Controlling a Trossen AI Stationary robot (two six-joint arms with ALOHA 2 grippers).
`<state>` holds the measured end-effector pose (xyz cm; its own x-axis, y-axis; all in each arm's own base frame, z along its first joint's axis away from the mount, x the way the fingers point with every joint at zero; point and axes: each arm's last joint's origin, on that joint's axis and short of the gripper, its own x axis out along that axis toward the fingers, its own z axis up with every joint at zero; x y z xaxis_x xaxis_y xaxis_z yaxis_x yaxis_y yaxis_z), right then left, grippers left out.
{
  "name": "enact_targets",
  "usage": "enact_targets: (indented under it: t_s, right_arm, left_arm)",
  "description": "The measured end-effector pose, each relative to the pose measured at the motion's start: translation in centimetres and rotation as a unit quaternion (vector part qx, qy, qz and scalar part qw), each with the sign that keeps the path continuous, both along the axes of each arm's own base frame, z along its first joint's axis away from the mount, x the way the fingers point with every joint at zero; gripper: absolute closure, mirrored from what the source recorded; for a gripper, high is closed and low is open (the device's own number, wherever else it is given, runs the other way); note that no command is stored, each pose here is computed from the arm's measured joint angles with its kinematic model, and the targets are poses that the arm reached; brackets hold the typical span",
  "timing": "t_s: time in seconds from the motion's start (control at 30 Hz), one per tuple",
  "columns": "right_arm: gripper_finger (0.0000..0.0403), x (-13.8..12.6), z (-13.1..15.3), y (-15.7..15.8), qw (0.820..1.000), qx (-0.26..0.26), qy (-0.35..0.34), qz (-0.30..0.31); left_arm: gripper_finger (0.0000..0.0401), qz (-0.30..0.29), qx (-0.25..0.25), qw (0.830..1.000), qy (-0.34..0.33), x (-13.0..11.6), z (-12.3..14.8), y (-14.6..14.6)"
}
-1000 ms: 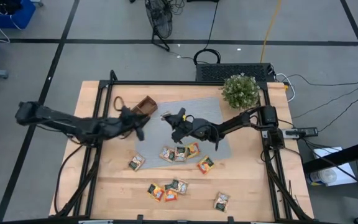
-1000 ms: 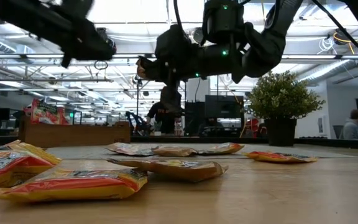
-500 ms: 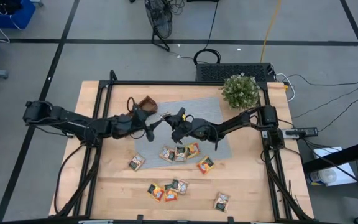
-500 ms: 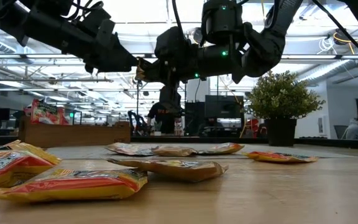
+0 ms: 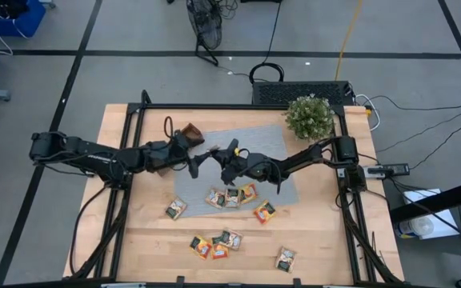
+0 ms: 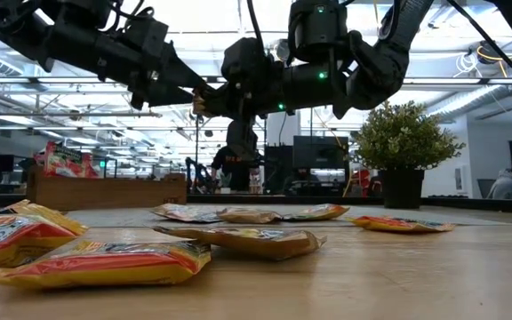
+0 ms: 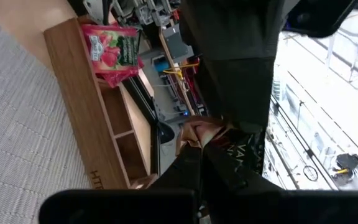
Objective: Pick & Place Tea
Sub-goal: Put the brown tea bag into the middle section of the wooden organizer
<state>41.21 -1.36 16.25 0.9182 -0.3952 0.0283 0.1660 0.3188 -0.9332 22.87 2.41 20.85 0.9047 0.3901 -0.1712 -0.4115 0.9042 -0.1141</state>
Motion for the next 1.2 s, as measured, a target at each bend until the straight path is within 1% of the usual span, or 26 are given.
enact_targets:
  t_s: [0.17, 0.27, 0.4, 0.53, 0.6, 0.7, 0.8, 0.83, 0.97, 1.13, 1.2]
  right_arm:
    - [0.0403, 0.0, 0.0, 0.0, 1.000, 0.000, 0.000, 0.006]
    - [0.0403, 0.0, 0.0, 0.0, 1.000, 0.000, 0.000, 0.006]
    - [0.0403, 0.0, 0.0, 0.0, 1.000, 0.000, 0.000, 0.006]
    - [0.0403, 0.0, 0.0, 0.0, 1.000, 0.000, 0.001, 0.004]
    - [0.0403, 0.0, -0.1, 0.0, 1.000, 0.000, 0.003, 0.001]
    - [0.0403, 0.0, -0.1, 0.0, 1.000, 0.000, 0.004, 0.002]
    - [0.0403, 0.0, -0.1, 0.0, 1.000, 0.000, 0.003, 0.002]
    - [0.0403, 0.0, -0.1, 0.0, 1.000, 0.000, 0.004, 0.002]
    - [0.0403, 0.0, -0.1, 0.0, 1.000, 0.003, 0.005, 0.002]
    - [0.0403, 0.0, 0.1, 0.0, 1.000, 0.027, -0.007, 0.000]
    - [0.0403, 0.0, 0.2, 0.0, 0.999, 0.036, -0.012, -0.003]
  left_arm:
    - [0.0144, -0.007, -0.003, 1.000, -0.002, 0.0, 0.0, 0.1]
    - [0.0156, -0.004, -0.001, 1.000, -0.019, 0.1, 0.3, 0.1]
    - [0.0184, -0.020, -0.030, 0.999, -0.024, 0.1, 0.4, 0.4]
    - [0.0240, -0.035, -0.081, 0.996, -0.033, 0.1, 0.3, 1.2]
    - [0.0274, -0.045, -0.095, 0.994, -0.031, 0.0, 0.2, 1.6]
    - [0.0324, -0.059, -0.095, 0.993, -0.028, 0.0, 0.1, 1.8]
    - [0.0377, -0.059, -0.080, 0.995, -0.021, 0.0, 0.1, 1.8]
    - [0.0387, -0.056, -0.077, 0.995, -0.020, 0.0, 0.1, 1.8]
    - [0.0393, -0.043, -0.060, 0.997, -0.024, 0.0, 0.2, 1.9]
    - [0.0397, -0.040, -0.028, 0.998, -0.050, 0.1, 1.1, 2.1]
    - [0.0397, -0.037, -0.024, 0.998, -0.054, 0.3, 1.5, 2.2]
